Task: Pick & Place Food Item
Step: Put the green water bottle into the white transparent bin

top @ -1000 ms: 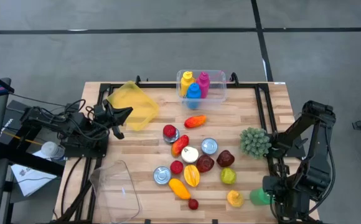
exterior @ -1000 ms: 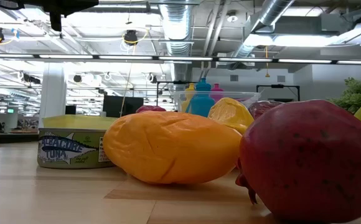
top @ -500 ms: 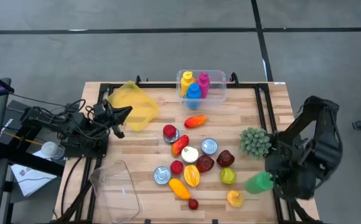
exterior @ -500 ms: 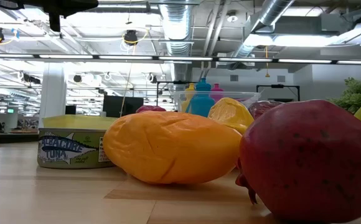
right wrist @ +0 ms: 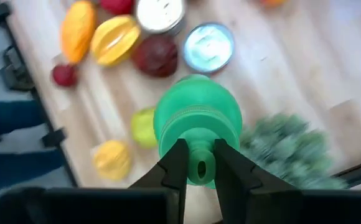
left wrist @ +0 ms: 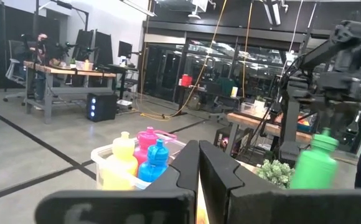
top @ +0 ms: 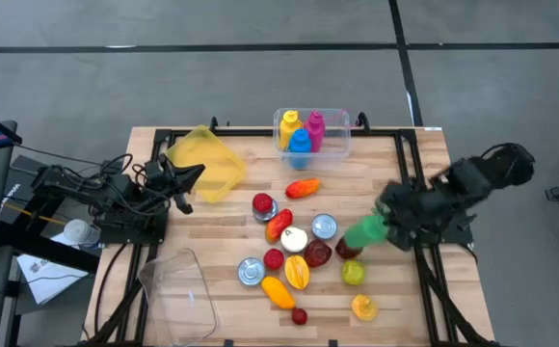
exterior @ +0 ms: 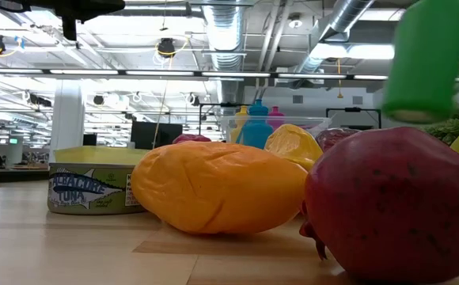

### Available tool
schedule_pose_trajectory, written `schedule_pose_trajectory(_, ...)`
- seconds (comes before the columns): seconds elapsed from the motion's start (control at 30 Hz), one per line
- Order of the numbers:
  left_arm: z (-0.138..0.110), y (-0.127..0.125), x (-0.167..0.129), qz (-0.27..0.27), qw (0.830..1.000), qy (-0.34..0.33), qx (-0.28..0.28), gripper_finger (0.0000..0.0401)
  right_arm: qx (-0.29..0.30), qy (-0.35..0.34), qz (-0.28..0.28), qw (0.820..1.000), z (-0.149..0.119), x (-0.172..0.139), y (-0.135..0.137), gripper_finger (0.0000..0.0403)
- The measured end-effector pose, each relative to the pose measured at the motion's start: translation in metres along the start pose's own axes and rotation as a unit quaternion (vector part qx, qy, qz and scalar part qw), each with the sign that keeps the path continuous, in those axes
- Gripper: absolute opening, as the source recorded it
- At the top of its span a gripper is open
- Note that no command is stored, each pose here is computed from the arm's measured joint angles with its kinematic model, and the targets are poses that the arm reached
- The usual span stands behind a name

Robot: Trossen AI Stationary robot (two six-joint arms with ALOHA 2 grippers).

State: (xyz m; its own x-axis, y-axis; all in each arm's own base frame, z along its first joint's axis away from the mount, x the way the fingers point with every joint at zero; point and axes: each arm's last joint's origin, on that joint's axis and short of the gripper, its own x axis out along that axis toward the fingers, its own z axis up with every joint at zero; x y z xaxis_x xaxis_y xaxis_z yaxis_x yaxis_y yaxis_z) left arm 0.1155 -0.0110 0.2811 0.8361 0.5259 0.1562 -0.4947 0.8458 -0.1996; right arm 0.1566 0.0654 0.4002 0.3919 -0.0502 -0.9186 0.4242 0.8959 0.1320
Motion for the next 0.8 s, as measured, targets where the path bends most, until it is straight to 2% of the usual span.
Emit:
schedule_pose_trajectory(0.2, 0.0, 0.0, 0.0, 0.0, 1.0, 0.0, 0.01, 0.0, -0.009, -0.04, -0.03, 0.999, 0.037, 0.009, -0.028, 0.0053)
schedule_pose_trajectory(0.37, 0.0, 0.0, 0.0, 0.0, 1.0, 0.0, 0.01, 0.0, 0.027, -0.086, -0.054, 0.994, 0.062, 0.009, -0.057, 0.0053)
schedule_pose_trajectory(0.47, 0.0, 0.0, 0.0, 0.0, 1.0, 0.0, 0.01, 0.0, 0.05, -0.117, -0.066, 0.99, 0.077, 0.0, -0.07, 0.0053)
schedule_pose_trajectory(0.67, 0.0, 0.0, 0.0, -0.001, 1.0, -0.001, 0.008, 0.0, 0.056, -0.19, -0.085, 0.976, 0.11, -0.033, -0.088, 0.0054)
schedule_pose_trajectory(0.8, 0.0, 0.0, 0.0, -0.002, 1.0, -0.001, 0.009, 0.0, 0.067, -0.2, -0.119, 0.97, 0.135, -0.036, -0.107, 0.0054)
